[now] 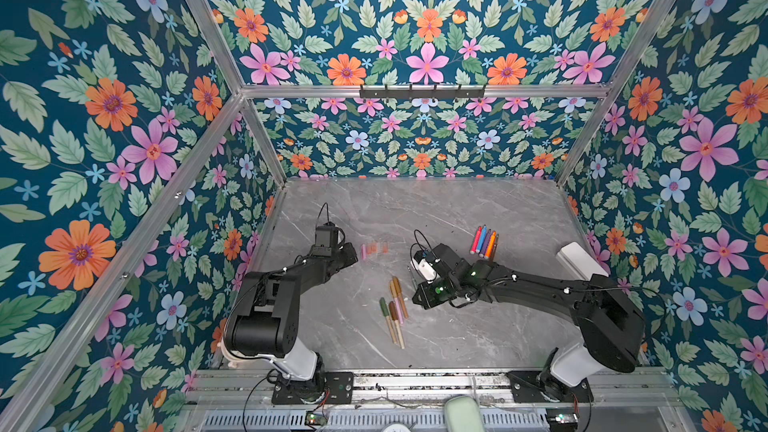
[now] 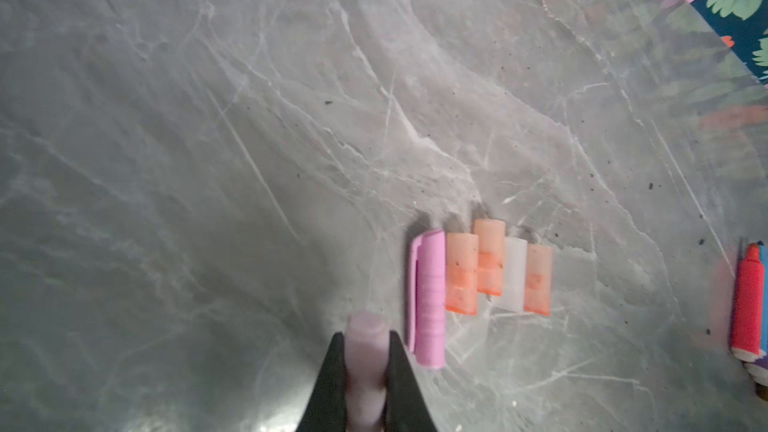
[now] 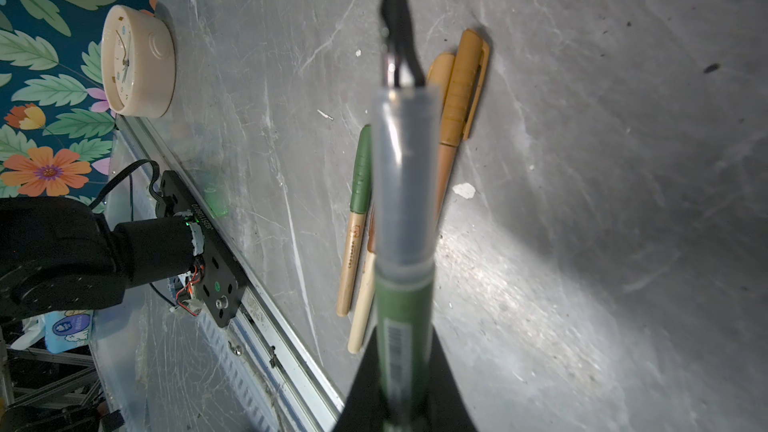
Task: Open the pen caps
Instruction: 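Pull the pink cap away with the left gripper while the right holds the pen, then lower the left gripper and release the pink cap beside the other caps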
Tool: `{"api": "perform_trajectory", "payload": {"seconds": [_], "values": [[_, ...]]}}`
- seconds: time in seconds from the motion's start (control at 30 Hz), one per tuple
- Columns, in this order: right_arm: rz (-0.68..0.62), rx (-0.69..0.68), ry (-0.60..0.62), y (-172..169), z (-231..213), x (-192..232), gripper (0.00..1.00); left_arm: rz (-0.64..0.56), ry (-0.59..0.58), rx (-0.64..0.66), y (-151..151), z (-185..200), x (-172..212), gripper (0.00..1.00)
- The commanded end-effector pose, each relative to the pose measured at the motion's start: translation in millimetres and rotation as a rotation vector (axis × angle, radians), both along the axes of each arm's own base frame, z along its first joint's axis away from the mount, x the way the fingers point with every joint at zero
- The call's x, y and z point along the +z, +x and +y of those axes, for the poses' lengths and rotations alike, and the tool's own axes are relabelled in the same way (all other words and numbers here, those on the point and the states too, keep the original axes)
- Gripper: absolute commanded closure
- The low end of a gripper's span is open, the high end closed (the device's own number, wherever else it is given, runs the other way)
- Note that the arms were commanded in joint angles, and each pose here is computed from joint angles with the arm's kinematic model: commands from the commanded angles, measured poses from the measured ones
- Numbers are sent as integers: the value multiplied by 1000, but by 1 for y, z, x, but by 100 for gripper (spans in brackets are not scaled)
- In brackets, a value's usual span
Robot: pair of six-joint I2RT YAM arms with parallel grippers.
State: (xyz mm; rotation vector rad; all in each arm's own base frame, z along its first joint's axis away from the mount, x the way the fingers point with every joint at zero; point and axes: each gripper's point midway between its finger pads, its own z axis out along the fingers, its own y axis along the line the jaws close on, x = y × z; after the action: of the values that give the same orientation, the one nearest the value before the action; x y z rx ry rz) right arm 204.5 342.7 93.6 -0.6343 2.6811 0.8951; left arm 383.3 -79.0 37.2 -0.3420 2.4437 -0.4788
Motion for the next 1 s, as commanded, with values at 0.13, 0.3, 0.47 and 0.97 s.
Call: {"api": "perform_trajectory", "payload": {"seconds": [0.13,0.3,0.47,0.97], "values": [[-13,6,-21,1,-3,1,100,1,-100,-37,9,-8,-13,94],[-16,7,-27,1,-3,1,100,15,-133,-48,7,-14,-21,91],[-12,8,-29,2,-2,-2,100,20,-135,-51,6,-14,-22,85],[-22,15,-39,3,-3,1,100,6,-138,-47,8,-14,-14,73]]}}
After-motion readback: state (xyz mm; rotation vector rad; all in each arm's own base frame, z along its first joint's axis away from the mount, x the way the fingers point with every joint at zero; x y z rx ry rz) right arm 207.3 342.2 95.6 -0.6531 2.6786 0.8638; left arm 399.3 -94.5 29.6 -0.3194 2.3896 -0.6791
